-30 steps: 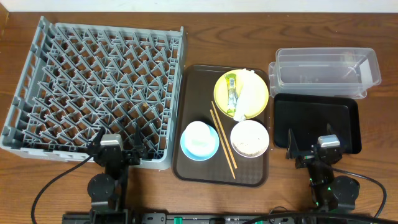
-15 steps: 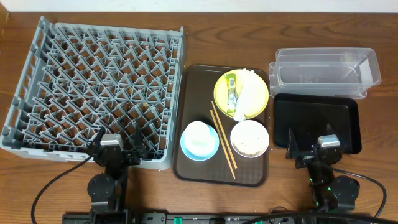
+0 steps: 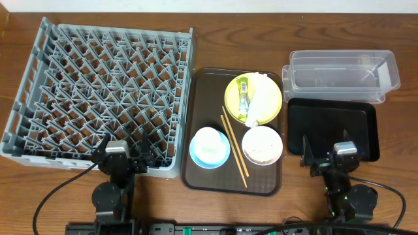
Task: Sort waste into correct bins and load items into the dishwasher
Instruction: 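Raise both grippers from rest and move right gripper toward yellow plate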
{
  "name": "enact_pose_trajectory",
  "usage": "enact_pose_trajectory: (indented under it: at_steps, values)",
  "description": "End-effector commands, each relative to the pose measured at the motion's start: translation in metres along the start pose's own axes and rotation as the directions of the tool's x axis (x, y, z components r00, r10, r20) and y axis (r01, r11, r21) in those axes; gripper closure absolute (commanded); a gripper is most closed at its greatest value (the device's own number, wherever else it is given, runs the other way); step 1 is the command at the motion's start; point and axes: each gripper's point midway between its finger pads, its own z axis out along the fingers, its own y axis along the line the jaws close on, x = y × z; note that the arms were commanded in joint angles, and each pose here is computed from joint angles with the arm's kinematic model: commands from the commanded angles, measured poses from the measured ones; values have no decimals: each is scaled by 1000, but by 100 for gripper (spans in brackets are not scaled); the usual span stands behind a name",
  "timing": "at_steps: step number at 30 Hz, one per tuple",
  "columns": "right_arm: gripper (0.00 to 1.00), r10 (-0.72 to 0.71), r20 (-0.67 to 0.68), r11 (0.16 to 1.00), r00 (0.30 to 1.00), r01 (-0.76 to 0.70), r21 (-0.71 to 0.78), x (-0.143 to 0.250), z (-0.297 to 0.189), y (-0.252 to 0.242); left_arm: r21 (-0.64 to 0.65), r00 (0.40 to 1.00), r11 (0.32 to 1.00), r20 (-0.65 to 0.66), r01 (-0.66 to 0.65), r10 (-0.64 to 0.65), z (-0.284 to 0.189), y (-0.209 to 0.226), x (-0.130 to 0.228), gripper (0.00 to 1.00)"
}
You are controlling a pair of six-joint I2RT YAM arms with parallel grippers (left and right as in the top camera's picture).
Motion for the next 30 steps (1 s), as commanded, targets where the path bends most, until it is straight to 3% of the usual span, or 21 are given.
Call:
enact_pose_trajectory:
  at_steps: [1,9,18,24,30]
  values:
    - [1,-11,4,1000,1000,11,-16,-1,0,3,17,999,1000,-46,-11,12,0,-2,14,4]
    - [1,-17,44,1000,999,17,-14,-10,0,3,15,999,1000,-42,-8,9,0,-2,12,4]
    - [1,31,109,1000,994,-30,-9,-30,-2,1,14,999,999,-27,37,-37,-3,-3,-13,4]
    - [1,52,116,999,992,-53,5,-54,-7,-3,5,990,999,-134,45,-44,0,-4,-29,4]
    - [1,86,7,996,996,-87,17,-76,-2,-8,-6,962,999,-270,48,-48,10,-4,-51,4]
